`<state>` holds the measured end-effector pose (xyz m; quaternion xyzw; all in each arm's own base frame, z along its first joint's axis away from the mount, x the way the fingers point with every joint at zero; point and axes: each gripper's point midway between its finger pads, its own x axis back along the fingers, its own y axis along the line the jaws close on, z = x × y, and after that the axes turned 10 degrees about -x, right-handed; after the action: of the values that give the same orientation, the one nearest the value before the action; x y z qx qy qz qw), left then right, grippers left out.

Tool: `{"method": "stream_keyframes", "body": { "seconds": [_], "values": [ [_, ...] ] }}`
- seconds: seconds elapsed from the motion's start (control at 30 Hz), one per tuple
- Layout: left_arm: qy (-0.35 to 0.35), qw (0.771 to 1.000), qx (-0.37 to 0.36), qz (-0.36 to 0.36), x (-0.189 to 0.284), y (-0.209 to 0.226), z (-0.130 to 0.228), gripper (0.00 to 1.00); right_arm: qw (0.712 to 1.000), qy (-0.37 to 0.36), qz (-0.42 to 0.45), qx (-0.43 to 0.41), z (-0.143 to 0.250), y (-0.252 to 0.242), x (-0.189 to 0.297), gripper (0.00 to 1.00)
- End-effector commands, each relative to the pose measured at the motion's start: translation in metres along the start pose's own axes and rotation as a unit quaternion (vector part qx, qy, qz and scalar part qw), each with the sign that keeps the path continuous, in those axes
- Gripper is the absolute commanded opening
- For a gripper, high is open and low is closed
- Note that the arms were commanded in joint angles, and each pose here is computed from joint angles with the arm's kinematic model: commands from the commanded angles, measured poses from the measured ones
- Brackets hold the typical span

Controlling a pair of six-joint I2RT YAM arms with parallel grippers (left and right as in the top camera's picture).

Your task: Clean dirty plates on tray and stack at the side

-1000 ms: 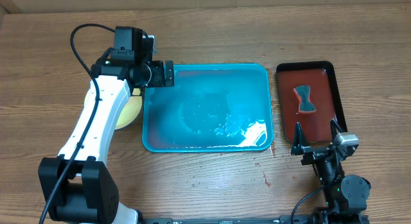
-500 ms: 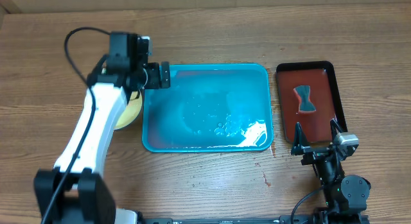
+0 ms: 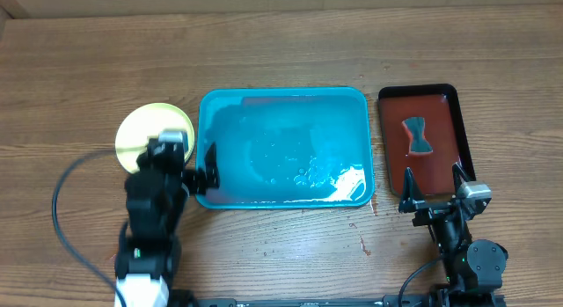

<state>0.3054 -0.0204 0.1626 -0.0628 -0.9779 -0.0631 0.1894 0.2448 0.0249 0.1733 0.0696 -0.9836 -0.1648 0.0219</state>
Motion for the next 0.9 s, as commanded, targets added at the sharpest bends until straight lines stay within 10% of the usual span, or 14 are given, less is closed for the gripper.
{"method": "stream_keyframes", "body": {
  "seconds": [0.0,0.87],
  "values": [
    [-0.036,0.998,-0.051,-0.009,0.015,-0.001,0.006,1.00,1.000,-0.004,0.002,-0.003,0.001,-0.001,0.000,1.00],
    [-0.149,0.977,-0.142,-0.050,0.053,-0.005,0.028,1.00,1.000,-0.004,0.002,-0.003,0.001,-0.001,0.000,1.00]
  ]
}}
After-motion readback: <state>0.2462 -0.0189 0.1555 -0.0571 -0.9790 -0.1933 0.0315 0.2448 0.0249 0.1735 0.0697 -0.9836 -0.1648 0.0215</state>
